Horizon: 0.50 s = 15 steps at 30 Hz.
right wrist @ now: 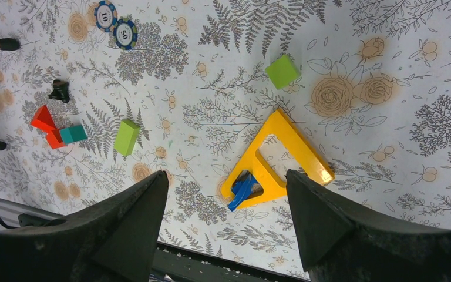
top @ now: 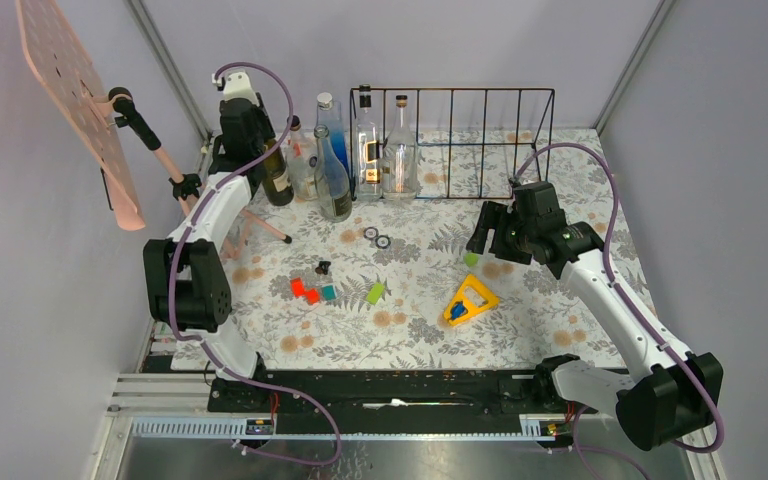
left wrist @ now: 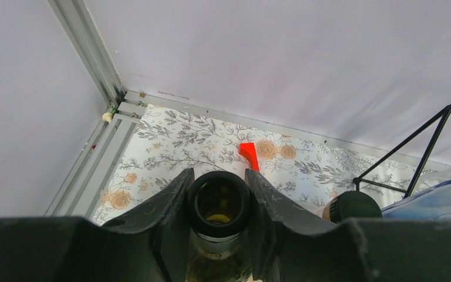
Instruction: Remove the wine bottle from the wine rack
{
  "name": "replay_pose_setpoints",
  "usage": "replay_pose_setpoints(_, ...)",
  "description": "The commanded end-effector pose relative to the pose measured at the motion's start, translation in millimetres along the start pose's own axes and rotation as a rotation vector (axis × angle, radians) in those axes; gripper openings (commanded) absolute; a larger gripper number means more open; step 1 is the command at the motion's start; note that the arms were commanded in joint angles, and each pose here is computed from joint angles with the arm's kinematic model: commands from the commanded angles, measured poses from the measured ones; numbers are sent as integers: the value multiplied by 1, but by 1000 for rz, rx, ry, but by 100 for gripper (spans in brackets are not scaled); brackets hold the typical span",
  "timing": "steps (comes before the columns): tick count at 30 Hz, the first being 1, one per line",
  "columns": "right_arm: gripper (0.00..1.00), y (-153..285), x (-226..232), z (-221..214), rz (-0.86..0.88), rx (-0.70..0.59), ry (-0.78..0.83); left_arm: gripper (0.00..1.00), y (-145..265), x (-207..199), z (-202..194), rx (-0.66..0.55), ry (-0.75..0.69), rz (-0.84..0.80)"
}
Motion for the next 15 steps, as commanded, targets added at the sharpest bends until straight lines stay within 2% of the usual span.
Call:
replay_pose_setpoints(1, 80, 3, 4, 6, 22, -23, -7, 13, -2, -10, 50, -177, 67, -55)
replay_pose_setpoints(4, 80, 1, 5, 7, 26, -25, 1, 34, -2, -10, 47, -170, 74, -56)
replay_pose_setpoints(6, 84, 1, 5, 8, 30, -36, -1, 42, -1, -9, 46, -167, 75, -51)
replay_pose_setpoints(15, 84, 1, 6, 10, 41, -65, 7, 59, 4, -9, 48, -159, 70, -57)
Point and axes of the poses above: each gripper's point midway between its finger pads, its own y axis back along the fingers, its own x axis along the line the jaws close on, z = x × y, the point moved 7 cm from there along y, back along the fingers, and after that the axes turned 3 degrees about y, right-handed, at the moved point
